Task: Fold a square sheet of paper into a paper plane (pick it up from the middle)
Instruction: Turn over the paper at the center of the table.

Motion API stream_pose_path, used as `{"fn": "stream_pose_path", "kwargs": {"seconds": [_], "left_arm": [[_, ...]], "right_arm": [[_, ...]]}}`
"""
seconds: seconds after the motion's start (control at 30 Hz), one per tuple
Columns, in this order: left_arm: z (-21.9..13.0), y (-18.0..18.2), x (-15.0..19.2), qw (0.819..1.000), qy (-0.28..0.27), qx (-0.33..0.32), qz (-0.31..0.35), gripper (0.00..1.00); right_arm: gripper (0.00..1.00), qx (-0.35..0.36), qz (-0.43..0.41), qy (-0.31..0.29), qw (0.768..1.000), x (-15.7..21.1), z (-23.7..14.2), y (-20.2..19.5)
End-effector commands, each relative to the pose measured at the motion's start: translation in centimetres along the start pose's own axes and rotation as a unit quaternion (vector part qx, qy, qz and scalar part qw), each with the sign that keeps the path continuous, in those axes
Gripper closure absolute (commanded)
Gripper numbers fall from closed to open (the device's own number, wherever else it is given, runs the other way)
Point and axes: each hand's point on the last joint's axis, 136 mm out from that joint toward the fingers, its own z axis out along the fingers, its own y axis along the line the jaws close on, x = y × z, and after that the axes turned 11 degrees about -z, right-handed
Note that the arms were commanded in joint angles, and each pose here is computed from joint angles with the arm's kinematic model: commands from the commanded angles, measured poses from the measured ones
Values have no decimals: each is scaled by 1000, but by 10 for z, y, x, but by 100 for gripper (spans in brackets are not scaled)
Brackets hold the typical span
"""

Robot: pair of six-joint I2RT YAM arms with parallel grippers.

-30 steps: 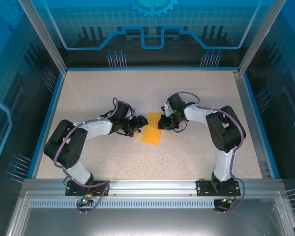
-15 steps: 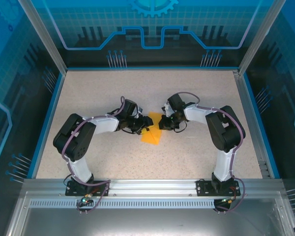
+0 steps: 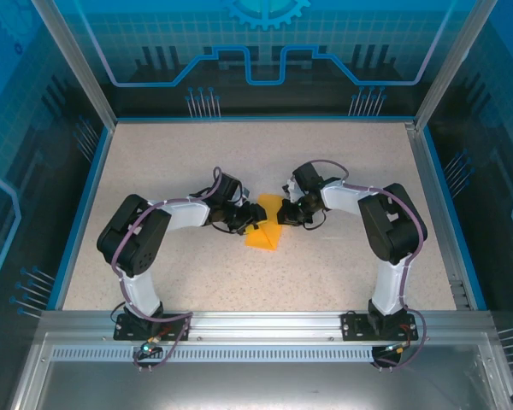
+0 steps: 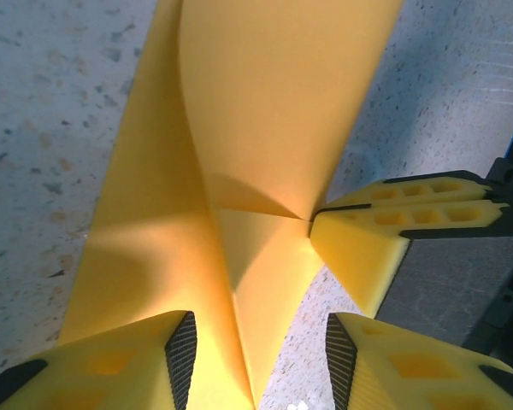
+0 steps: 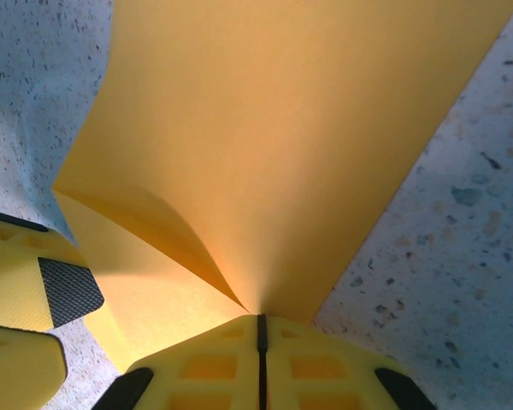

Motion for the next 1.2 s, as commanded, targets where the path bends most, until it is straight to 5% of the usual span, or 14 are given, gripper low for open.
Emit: {"fn": "stream_pose_path", "kwargs": {"seconds": [0.0,0.27,0.8,1.0,1.17], "left_arm": [[-4,-5,-1,1000,-8,-5,16,52],[5,-16,-3,1000,6,1,26,63],[14,-8,-4,999,16,-21,31,70],[14,-9,-4,999,17,-20,40,82],[11,-13,-6,998,5,-25,55,91]], "right_arm": [[92,10,18,11,1000,7,3,-12],[92,4,19,13,1000,8,4,-10],[91,-3,19,8,1000,5,0,-5],[75,-63,5,-29,998,-12,-26,28],[66,-22,5,-67,998,-22,-61,25]]}}
